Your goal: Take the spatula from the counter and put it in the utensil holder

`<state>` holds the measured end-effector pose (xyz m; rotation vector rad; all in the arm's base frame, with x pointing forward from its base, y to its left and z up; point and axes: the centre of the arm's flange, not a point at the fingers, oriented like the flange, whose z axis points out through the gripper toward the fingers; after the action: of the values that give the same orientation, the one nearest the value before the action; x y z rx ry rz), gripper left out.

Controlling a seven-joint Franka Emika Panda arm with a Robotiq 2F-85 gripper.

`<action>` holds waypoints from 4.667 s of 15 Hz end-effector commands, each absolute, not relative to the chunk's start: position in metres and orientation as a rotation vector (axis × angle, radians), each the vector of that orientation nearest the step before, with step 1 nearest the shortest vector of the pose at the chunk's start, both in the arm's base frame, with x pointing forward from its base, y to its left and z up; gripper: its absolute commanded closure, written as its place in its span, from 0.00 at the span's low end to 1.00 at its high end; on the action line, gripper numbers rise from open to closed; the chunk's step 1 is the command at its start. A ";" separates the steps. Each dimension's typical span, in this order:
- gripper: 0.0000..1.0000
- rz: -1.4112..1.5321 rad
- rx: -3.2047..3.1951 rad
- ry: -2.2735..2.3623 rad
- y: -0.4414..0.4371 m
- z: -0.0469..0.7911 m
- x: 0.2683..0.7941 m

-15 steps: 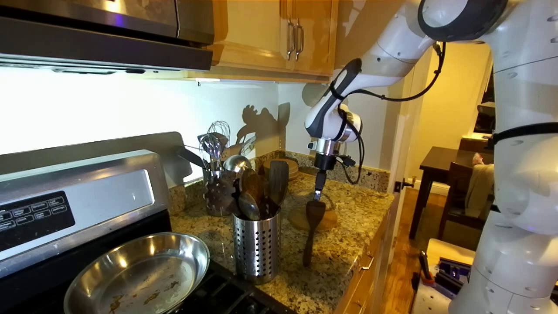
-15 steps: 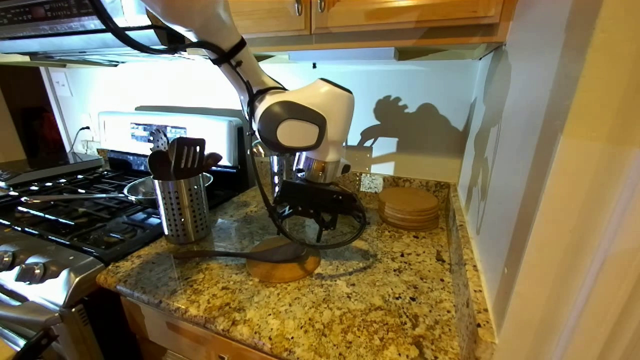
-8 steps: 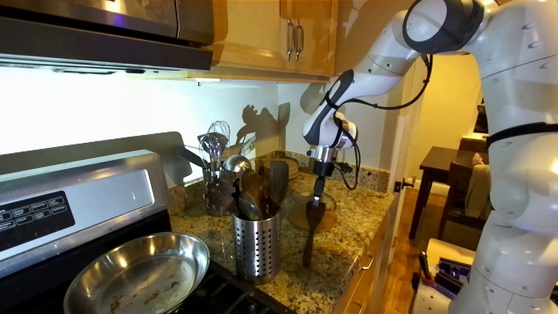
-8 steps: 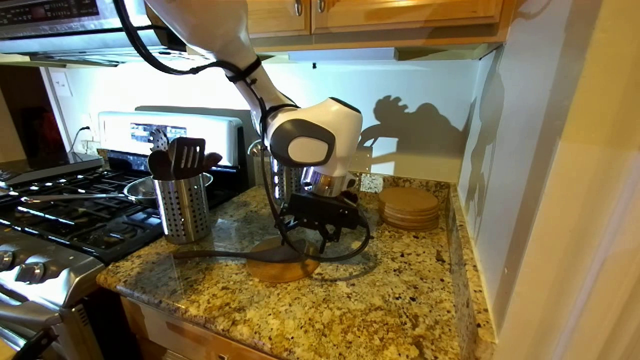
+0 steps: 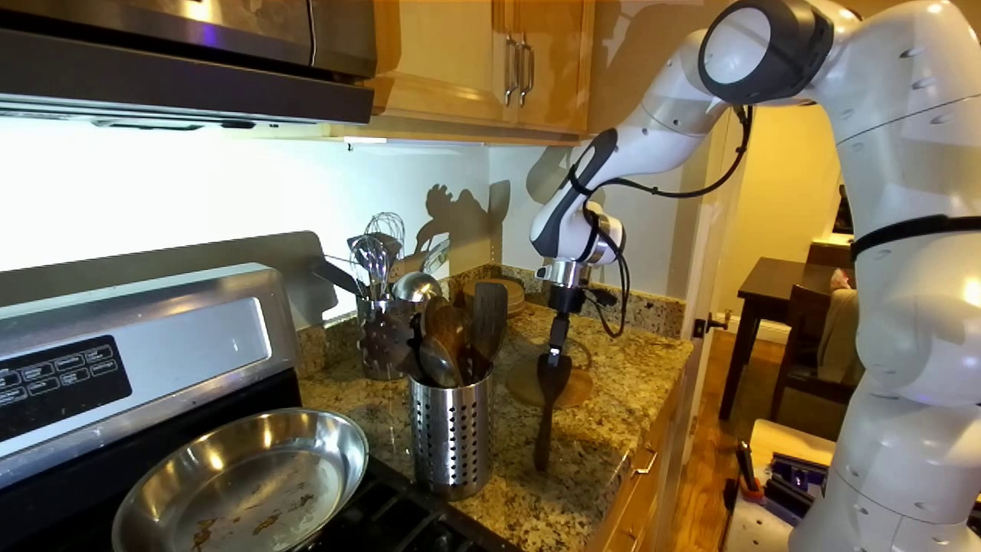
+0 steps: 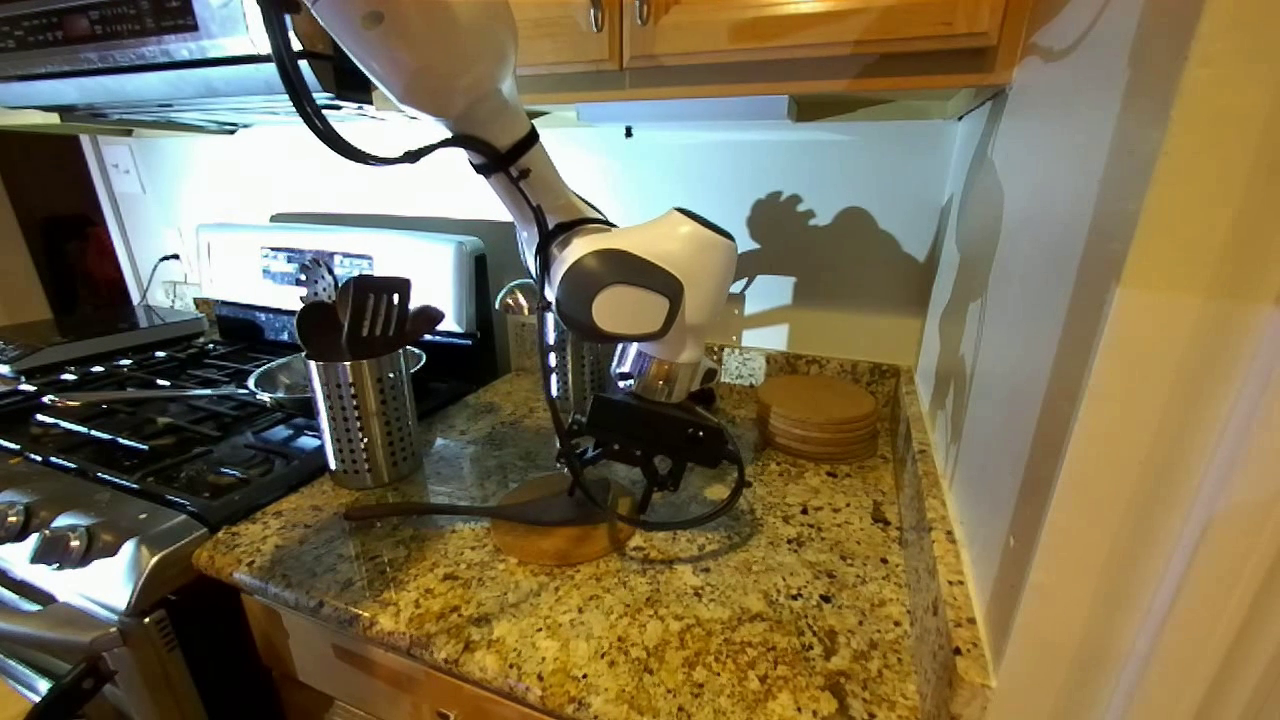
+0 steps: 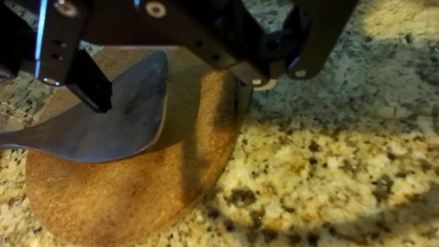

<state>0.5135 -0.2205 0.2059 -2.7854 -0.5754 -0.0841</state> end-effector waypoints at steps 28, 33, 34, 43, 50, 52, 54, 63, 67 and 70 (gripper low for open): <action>0.00 0.055 -2.550 -0.582 -0.210 0.205 0.507; 0.38 0.013 -2.548 -0.563 -0.213 0.205 0.510; 0.44 0.005 -2.547 -0.555 -0.214 0.206 0.510; 0.93 -0.055 -2.544 -0.487 -0.229 0.209 0.509; 0.89 -0.118 -2.525 -0.341 -0.256 0.210 0.497; 0.90 -0.150 -2.509 -0.277 -0.268 0.210 0.490; 0.90 -0.179 -2.489 -0.215 -0.281 0.212 0.481; 0.91 -0.276 -2.450 -0.160 -0.311 0.259 0.445; 0.91 -0.334 -2.470 -0.171 -0.321 0.297 0.438; 0.92 -0.391 -2.479 -0.185 -0.324 0.327 0.433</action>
<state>0.4496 -0.3264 0.2941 -2.4773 -0.1608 -0.3366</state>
